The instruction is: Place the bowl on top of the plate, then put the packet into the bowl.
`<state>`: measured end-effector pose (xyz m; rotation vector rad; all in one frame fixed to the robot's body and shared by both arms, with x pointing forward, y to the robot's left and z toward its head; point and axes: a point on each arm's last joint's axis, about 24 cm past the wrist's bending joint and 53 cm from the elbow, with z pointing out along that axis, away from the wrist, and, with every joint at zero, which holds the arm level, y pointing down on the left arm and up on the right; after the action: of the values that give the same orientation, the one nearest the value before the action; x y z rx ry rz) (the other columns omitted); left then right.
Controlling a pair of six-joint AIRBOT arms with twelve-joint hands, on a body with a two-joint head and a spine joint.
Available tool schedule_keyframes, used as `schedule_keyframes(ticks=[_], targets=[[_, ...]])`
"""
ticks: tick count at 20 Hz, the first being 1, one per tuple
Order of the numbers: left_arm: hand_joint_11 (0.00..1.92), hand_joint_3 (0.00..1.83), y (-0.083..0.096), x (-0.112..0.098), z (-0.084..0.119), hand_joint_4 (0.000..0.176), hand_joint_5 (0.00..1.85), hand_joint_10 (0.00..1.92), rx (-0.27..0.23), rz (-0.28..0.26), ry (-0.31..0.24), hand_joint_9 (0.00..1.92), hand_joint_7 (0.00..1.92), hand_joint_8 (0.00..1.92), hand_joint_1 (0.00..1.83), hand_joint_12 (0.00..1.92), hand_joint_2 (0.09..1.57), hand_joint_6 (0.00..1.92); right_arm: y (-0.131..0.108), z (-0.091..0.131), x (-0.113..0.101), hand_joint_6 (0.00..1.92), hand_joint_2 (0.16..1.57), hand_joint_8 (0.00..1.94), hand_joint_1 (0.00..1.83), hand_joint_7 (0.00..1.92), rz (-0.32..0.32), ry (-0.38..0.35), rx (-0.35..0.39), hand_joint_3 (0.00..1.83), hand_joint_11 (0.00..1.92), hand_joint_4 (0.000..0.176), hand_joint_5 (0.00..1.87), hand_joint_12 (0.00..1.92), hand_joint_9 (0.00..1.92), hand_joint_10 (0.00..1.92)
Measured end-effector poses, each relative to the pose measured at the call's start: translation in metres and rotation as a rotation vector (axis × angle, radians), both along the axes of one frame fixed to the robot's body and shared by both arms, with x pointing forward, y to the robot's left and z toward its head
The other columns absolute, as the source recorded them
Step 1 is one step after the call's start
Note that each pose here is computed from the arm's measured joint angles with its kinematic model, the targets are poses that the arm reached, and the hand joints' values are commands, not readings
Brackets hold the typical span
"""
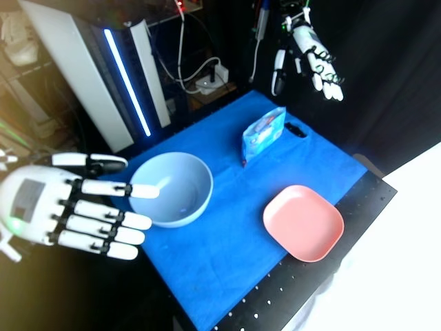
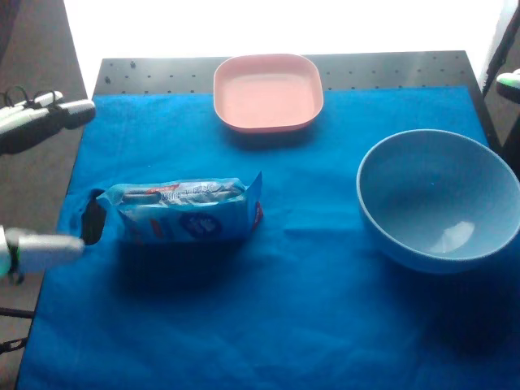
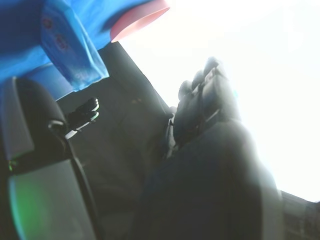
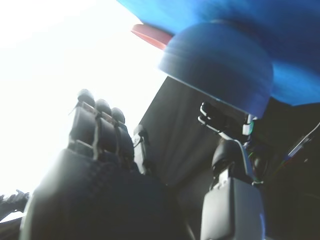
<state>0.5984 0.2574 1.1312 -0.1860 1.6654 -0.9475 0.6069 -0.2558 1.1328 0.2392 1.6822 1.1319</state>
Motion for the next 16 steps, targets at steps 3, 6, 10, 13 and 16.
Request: schedule_keyframes(ticks=[3,6,10,13,16], targets=[[0.00,0.03,-0.001,0.000,0.000,0.155,0.18,0.00,0.000,-0.002,-0.002,0.03,0.07,0.00,0.04,0.00,1.10,0.00,0.005,0.002,-0.001,0.00,0.90,0.00,0.58,0.06,0.019,-0.008,0.001,0.00,0.01,0.038,0.03,0.23,0.07,0.00],[0.00,0.01,0.000,0.000,-0.001,0.175,0.17,0.01,0.003,-0.002,0.003,0.02,0.05,0.00,0.07,0.00,1.09,0.00,0.021,0.011,-0.003,0.00,0.84,0.00,0.58,0.04,0.075,-0.036,0.005,0.00,0.02,0.106,0.00,0.01,0.05,0.01],[0.00,0.00,-0.001,0.000,-0.004,0.176,0.16,0.01,0.008,-0.003,0.011,0.02,0.05,0.00,0.12,0.00,1.10,0.00,0.043,0.020,-0.012,0.00,0.79,0.00,0.49,0.01,0.157,-0.071,0.008,0.00,0.00,0.168,0.00,0.00,0.01,0.00],[0.00,0.00,-0.001,0.000,-0.004,0.176,0.15,0.00,0.009,-0.005,0.013,0.00,0.03,0.00,0.14,0.00,1.07,0.00,0.063,0.018,-0.016,0.00,0.78,0.00,0.62,0.00,0.222,-0.070,-0.026,0.00,0.02,0.174,0.00,0.01,0.00,0.00],[0.00,0.00,-0.002,-0.001,-0.004,0.176,0.12,0.00,0.008,-0.009,0.014,0.00,0.02,0.00,0.18,0.00,1.08,0.00,0.080,0.003,-0.026,0.00,0.84,0.00,0.55,0.00,0.298,-0.042,-0.107,0.01,0.00,0.176,0.00,0.00,0.00,0.00]])
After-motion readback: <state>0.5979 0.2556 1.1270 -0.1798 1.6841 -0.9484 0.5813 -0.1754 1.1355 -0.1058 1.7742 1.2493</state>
